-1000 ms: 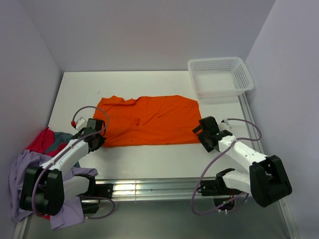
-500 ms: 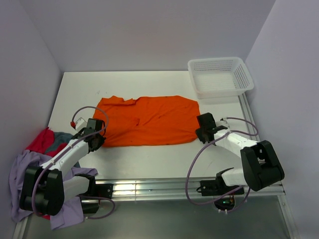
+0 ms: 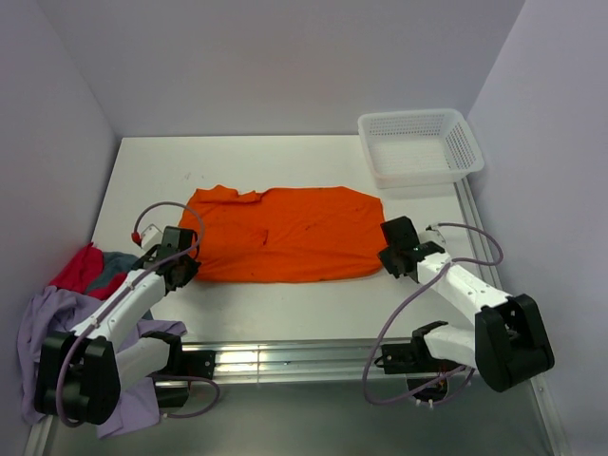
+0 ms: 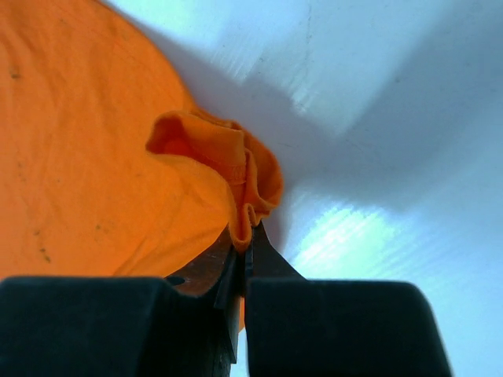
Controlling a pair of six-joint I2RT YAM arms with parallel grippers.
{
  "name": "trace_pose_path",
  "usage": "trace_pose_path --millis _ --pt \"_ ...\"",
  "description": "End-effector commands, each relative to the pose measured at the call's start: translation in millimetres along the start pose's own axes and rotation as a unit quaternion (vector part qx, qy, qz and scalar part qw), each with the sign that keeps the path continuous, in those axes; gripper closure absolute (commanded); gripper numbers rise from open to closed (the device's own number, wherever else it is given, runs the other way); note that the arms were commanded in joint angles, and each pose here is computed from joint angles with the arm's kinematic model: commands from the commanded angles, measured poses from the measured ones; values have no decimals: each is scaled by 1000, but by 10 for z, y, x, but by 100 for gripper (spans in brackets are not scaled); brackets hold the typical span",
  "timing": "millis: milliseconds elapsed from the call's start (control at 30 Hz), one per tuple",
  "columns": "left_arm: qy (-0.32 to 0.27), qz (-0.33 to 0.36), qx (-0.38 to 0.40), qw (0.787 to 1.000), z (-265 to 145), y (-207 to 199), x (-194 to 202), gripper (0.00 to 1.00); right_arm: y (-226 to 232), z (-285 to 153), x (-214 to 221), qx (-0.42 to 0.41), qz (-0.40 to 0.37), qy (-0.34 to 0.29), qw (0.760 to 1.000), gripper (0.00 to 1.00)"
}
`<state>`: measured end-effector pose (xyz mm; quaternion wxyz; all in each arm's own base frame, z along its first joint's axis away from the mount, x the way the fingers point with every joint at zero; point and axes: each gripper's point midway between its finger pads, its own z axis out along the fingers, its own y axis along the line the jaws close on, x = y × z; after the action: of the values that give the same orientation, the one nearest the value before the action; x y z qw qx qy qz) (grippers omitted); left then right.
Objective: Roll the t-shirts
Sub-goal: Fold the tshirt
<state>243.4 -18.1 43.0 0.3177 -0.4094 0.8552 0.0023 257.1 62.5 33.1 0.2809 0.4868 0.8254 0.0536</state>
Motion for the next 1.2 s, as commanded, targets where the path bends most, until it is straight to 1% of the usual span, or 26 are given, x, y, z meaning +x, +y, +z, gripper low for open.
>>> trace_pose_path --millis 0,100,267,433,567,600,633,667,700,733,767,800,833,867,900,933,967,1000,1033,1133,1167 --pt "12 -19 14 1000 -83 -65 -1 100 -223 -95 -108 28 -7 -24 999 100" --pt "36 -23 27 999 -106 -60 126 100 -293 -143 -79 25 -5 -18 1000 100" --pt "31 -28 39 998 -176 -46 175 99 -356 -202 -85 15 -8 -20 1000 100" --pt "23 -26 35 999 -200 -72 111 100 -318 -231 -106 7 -14 -22 1000 100" --pt "-7 -18 35 999 -251 -187 -105 100 -59 -277 -199 -26 -25 -32 999 100" --pt "-22 -20 49 998 -328 -332 -263 100 52 -296 -249 -38 -24 -38 998 100" --pt "-26 -3 44 999 -310 -383 -322 100 139 -313 -284 -42 -26 -41 998 100" --pt "-32 -3 41 999 -310 -431 -419 100 344 -363 -367 -55 -30 -46 997 100" --pt "-43 -8 61 997 -394 -631 -615 100 495 -381 -417 -65 -32 -51 996 100" --pt "-38 -4 54 998 -307 -661 -730 100 619 -402 -471 -70 -41 -54 995 100" --pt "-23 -8 73 997 -314 -775 -810 100 982 -583 -656 -104 -32 -67 992 100" --pt "-39 -22 102 994 -434 -1000 -1118 100 1137 -520 -656 -100 -42 -55 993 100" --pt "-47 -33 111 992 -477 -1087 -1321 100 1346 -589 -724 -118 -44 -53 991 100" --pt "-71 -53 124 988 -607 -1246 -1737 100 1789 -854 -988 -164 -43 -73 983 100" --pt "-94 -67 124 985 -692 -1286 -2011 100 1958 -829 -1019 -161 -53 -67 983 100" --pt "-114 -72 127 983 -801 -1354 -2230 100 2154 -915 -1091 -173 -56 -66 981 100" --pt "-144 -79 144 976 -1017 -1537 -2587 100 2536 -1288 -1336 -221 -51 -87 970 100" --pt "-142 -75 154 975 -1105 -1631 -2689 100 2645 -1209 -1321 -211 -62 -77 972 100" --pt "-149 -82 157 973 -1242 -1712 -2943 100 2894 -1516 -1505 -248 -52 -91 963 100" --pt "-150 -78 171 971 -1338 -1838 -3133 100 3044 -1580 -1552 -257 -59 -80 961 100" --pt "-158 -80 180 968 -1437 -1857 -3185 100 3067 -1620 -1559 -265 -61 -79 959 100"
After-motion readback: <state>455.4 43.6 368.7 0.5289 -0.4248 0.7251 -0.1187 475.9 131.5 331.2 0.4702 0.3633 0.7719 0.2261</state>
